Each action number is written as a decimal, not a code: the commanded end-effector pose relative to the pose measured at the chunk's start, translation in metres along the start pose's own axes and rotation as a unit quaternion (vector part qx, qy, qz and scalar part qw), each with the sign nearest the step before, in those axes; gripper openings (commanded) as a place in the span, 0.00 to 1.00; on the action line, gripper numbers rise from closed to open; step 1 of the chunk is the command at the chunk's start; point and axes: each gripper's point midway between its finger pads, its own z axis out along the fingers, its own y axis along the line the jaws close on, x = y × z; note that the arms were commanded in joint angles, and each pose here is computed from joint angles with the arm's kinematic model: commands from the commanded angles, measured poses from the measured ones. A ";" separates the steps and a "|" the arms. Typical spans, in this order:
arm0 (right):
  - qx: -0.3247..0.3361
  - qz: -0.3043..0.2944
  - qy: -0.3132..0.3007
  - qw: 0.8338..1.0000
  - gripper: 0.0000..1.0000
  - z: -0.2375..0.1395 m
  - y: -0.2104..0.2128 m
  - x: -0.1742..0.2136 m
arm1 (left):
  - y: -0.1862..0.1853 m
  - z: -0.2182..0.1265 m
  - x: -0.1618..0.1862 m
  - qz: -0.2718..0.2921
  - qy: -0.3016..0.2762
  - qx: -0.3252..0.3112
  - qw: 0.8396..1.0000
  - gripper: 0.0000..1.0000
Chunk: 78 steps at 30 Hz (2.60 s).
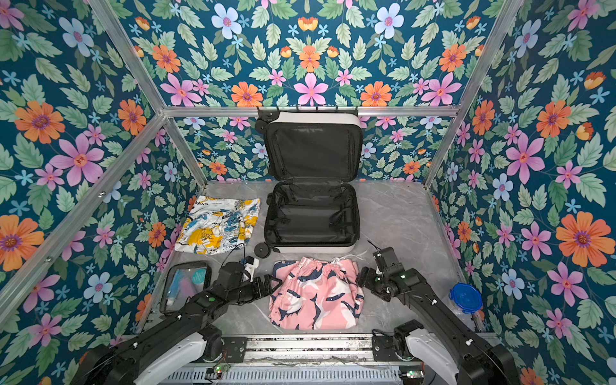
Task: Pack the luggage
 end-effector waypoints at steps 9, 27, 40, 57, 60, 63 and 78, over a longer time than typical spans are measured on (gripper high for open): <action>-0.076 0.011 0.040 0.996 0.80 0.032 0.014 0.011 | 0.003 0.009 0.009 0.012 0.001 0.012 1.000 0.99; -0.092 -0.011 0.066 0.994 0.54 0.048 0.041 0.025 | -0.020 0.031 0.028 0.043 0.028 0.037 0.998 0.71; -0.192 -0.050 0.047 0.979 0.00 0.007 0.098 0.018 | -0.067 0.005 -0.001 0.084 -0.027 0.079 0.993 0.00; -0.320 -0.118 -0.038 0.939 0.00 -0.125 0.199 -0.018 | -0.180 -0.084 -0.085 0.177 -0.163 0.124 0.963 0.00; -0.318 -0.128 -0.048 0.938 0.00 -0.136 0.220 -0.036 | -0.201 -0.094 -0.111 0.199 -0.194 0.107 0.955 0.00; -0.322 -0.132 -0.054 0.936 0.00 -0.139 0.240 -0.058 | -0.215 -0.092 -0.135 0.216 -0.206 0.080 0.951 0.00; -0.325 -0.097 -0.053 0.939 0.00 -0.084 0.284 -0.183 | -0.189 -0.030 -0.276 0.177 -0.230 0.048 0.956 0.00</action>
